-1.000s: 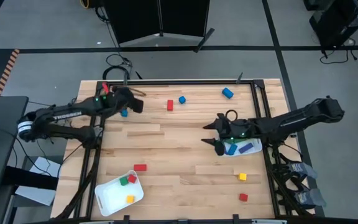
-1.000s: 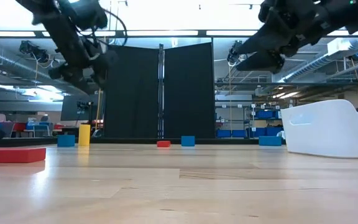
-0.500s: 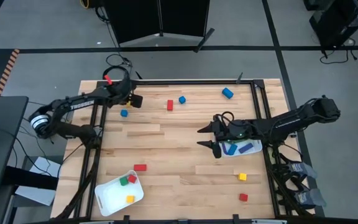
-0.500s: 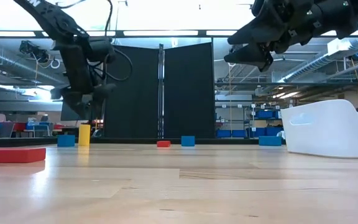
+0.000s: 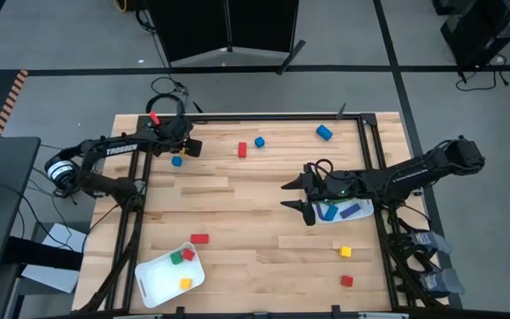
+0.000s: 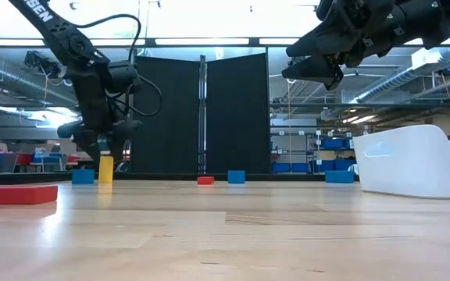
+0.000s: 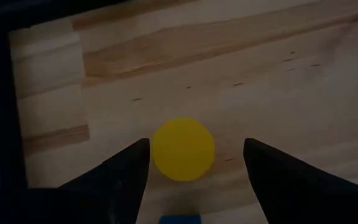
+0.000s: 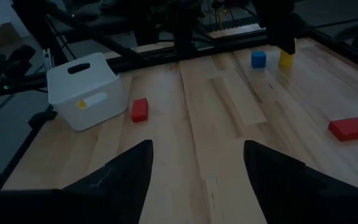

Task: Sort blocks by size
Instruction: Put the yellow cylindrical block into the top white bin

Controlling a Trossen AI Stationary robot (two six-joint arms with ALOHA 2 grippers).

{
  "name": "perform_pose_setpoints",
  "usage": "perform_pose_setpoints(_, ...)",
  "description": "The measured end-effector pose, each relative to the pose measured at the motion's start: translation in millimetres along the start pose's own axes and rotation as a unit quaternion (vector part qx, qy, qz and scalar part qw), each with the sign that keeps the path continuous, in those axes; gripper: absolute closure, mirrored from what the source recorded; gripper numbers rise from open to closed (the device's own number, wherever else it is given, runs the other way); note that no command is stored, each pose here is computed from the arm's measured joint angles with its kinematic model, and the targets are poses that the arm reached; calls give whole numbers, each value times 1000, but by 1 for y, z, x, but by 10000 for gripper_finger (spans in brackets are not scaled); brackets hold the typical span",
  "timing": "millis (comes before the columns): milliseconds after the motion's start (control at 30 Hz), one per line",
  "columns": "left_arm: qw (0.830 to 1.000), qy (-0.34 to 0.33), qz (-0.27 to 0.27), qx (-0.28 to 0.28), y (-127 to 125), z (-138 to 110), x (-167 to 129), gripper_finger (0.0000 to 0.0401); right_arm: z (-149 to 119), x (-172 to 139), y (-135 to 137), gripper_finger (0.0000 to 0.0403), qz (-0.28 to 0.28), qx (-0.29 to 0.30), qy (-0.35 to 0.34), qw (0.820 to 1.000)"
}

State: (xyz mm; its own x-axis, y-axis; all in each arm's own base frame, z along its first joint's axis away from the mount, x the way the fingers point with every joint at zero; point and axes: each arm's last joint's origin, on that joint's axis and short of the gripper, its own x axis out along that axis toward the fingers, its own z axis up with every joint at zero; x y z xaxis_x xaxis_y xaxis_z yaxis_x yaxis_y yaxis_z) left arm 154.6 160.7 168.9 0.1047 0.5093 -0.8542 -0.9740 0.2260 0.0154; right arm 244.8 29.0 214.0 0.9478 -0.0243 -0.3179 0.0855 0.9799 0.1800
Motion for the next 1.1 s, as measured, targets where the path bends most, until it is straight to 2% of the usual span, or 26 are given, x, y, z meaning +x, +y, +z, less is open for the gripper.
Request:
perform_pose_setpoints(233, 1000, -10, -8, -3, 2, -5, 6, 155, 0, 0, 0, 147, 0, 0, 0, 1000)
perform_pose_setpoints(567, 1000, -19, -20, -6, 4, -6, 10, 265, 1, 0, 0, 149, 1, 1, -4, 1000)
perform_pose_setpoints(733, 999, -31, -35, 4, 3, -3, 10, 271, 1, 0, 0, 147, 1, 6, -4, 1000)
perform_pose_setpoints(833, 997, -38, -63, 13, -3, -2, 9, 271, 1, 0, 0, 150, 1, 6, -4, 1000)
perform_pose_setpoints(933, 991, -57, -114, 27, -16, -2, 2, 271, 2, -1, 0, 154, 1, 5, -5, 1000)
perform_pose_setpoints(1000, 983, -78, -164, 36, -31, -1, -6, 271, 4, -4, 1, 156, 7, 2, -9, 1000)
perform_pose_setpoints(1100, 959, -115, -249, 69, -62, -2, -26, 271, 11, -13, 3, 158, 33, -2, -27, 999)
